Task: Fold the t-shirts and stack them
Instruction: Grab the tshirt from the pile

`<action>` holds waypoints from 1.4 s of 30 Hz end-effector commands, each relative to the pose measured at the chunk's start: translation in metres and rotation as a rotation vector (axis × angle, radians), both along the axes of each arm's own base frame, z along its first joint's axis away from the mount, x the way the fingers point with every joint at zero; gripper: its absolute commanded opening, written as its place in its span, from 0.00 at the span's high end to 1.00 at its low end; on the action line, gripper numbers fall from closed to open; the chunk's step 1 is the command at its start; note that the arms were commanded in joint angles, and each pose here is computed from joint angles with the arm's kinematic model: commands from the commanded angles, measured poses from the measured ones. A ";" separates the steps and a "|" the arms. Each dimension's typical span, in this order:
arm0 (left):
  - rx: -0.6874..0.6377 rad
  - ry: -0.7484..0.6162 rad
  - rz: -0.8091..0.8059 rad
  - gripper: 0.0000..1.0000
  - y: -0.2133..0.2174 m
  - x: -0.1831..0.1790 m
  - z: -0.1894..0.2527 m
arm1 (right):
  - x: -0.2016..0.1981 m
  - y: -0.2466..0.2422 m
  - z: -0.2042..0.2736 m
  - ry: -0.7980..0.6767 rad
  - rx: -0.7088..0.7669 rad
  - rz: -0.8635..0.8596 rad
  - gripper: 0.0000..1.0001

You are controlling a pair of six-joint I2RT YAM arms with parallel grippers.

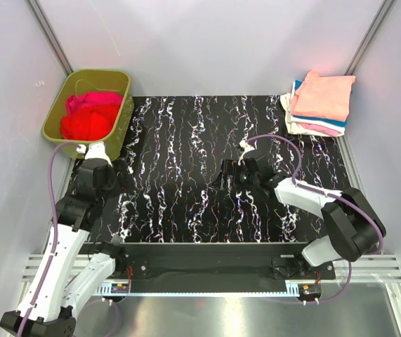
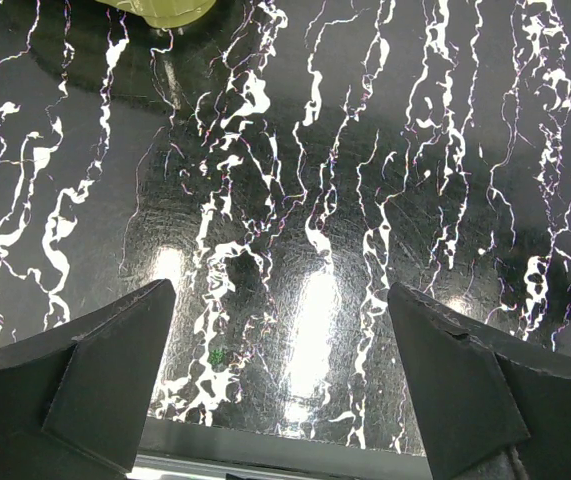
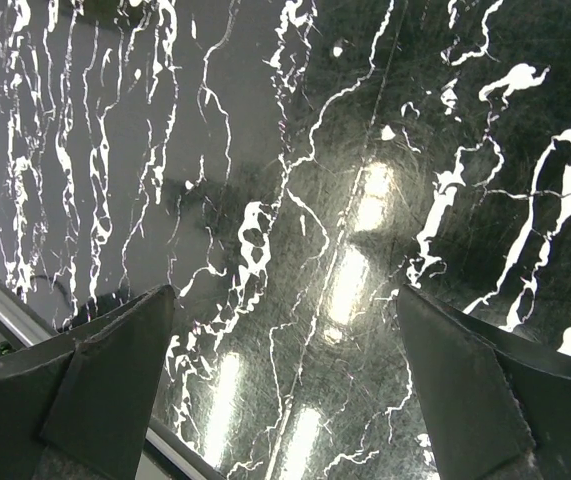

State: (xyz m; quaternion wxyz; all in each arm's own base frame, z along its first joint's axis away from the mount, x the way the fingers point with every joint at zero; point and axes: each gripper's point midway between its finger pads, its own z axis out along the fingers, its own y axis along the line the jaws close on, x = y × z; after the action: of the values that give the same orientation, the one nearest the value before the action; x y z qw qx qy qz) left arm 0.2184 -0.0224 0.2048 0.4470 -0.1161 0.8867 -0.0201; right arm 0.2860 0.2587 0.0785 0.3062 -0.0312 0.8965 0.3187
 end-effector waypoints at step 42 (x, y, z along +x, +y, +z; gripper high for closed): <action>-0.056 -0.046 0.339 0.08 0.126 0.263 0.077 | 0.007 0.009 0.008 -0.019 0.018 0.016 0.00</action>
State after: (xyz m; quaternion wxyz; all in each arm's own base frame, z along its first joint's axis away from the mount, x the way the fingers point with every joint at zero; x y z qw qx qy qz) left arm 0.4494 0.1003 0.2738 0.4419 -0.2772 0.8486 0.0881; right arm 0.2852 0.2582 0.0734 0.2995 -0.0304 0.9001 0.3148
